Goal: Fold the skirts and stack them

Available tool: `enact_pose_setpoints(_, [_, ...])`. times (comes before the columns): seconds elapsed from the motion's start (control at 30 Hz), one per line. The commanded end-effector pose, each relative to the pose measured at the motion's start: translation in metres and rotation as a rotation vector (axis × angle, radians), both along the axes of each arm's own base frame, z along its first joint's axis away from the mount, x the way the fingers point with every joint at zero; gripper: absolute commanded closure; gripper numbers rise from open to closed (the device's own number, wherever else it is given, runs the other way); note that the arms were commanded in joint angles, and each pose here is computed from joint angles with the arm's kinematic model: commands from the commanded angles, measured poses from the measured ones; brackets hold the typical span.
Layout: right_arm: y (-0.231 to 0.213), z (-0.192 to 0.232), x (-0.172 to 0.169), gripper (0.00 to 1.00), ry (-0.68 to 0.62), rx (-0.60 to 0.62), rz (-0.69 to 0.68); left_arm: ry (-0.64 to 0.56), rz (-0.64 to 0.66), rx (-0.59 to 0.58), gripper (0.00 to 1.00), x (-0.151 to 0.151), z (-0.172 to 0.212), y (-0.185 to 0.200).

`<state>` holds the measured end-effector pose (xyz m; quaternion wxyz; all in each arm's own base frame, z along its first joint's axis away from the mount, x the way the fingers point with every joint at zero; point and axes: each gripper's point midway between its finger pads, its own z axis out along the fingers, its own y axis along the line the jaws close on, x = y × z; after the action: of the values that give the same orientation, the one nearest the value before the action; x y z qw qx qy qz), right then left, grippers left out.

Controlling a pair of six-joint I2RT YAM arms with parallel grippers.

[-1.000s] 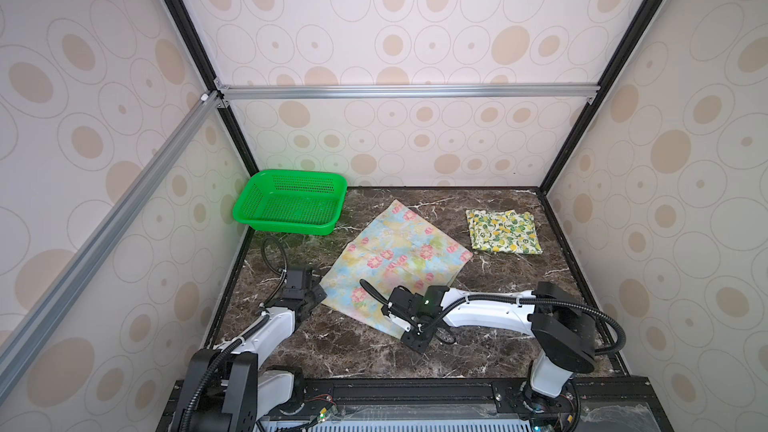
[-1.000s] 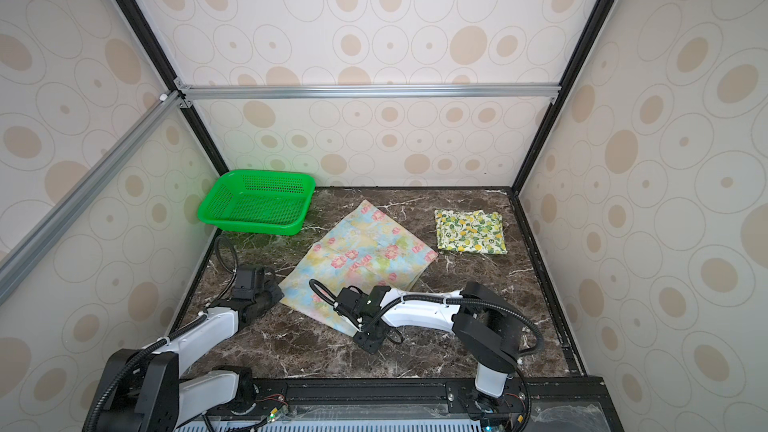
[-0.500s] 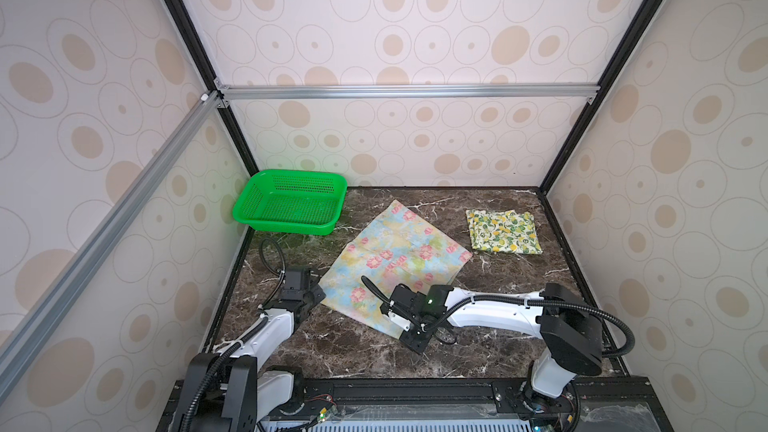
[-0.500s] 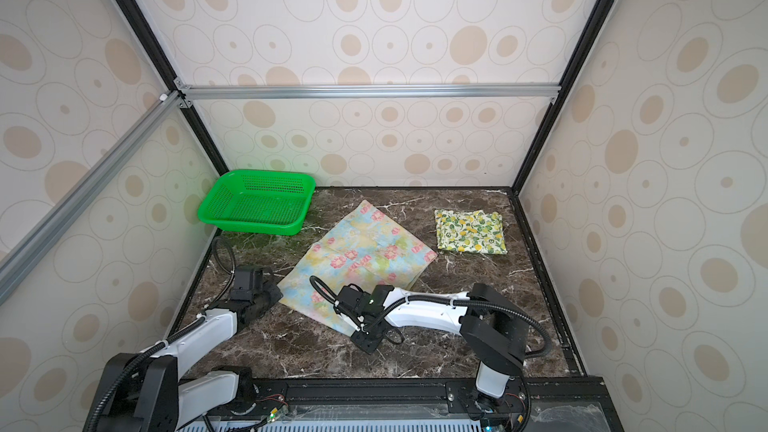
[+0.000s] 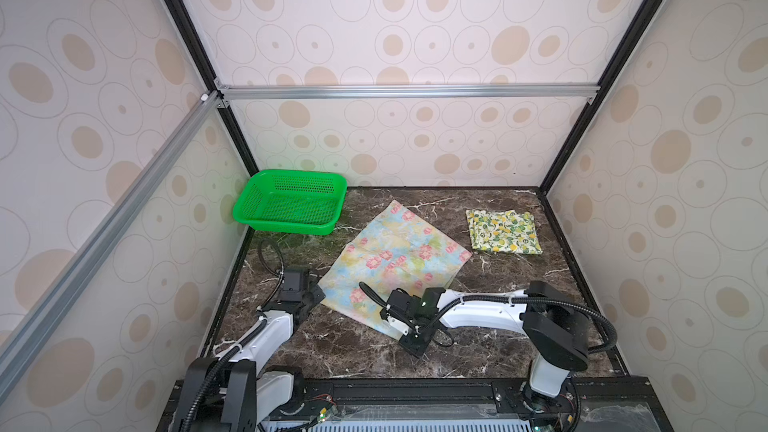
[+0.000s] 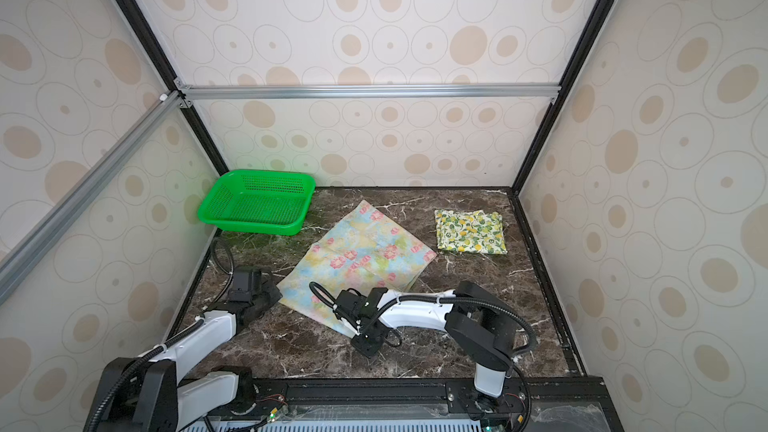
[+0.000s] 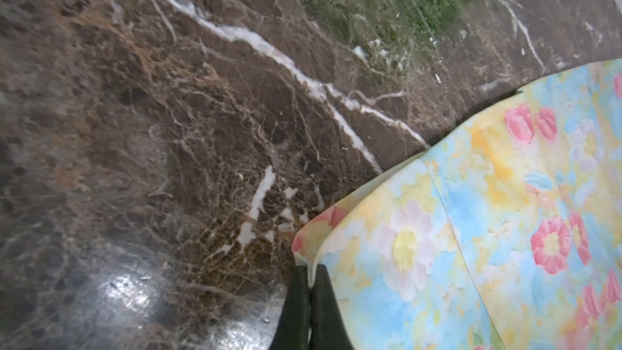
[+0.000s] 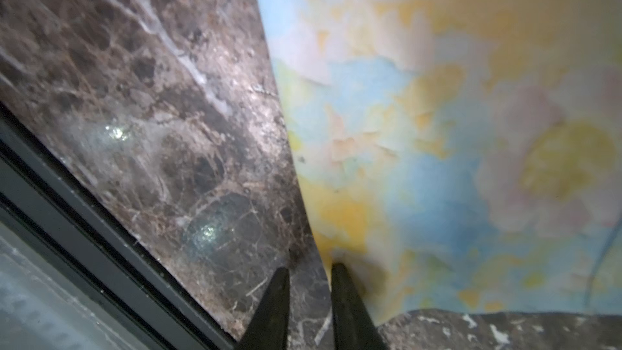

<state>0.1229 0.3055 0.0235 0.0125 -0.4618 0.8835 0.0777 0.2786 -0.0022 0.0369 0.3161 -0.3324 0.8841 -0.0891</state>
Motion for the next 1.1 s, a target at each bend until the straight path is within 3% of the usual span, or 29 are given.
enact_pose_setpoints(0.0, [-0.004,0.026,0.005,0.70,-0.054,-0.001,0.010,-0.004,0.014,0.019,1.00,-0.002,0.002,0.007])
enact_pose_setpoints(0.23, [-0.015,0.034,0.024,0.61,-0.209,-0.045,0.047,-0.002,0.019,0.020,1.00,-0.003,0.000,0.008])
enact_pose_setpoints(0.63, [-0.003,0.012,0.013,0.59,-0.124,-0.032,0.124,0.009,0.019,0.016,1.00,-0.003,-0.002,0.008])
enact_pose_setpoints(1.07, [-0.005,-0.011,0.012,0.59,-0.111,-0.103,0.181,0.004,0.022,0.007,1.00,-0.002,-0.001,0.008])
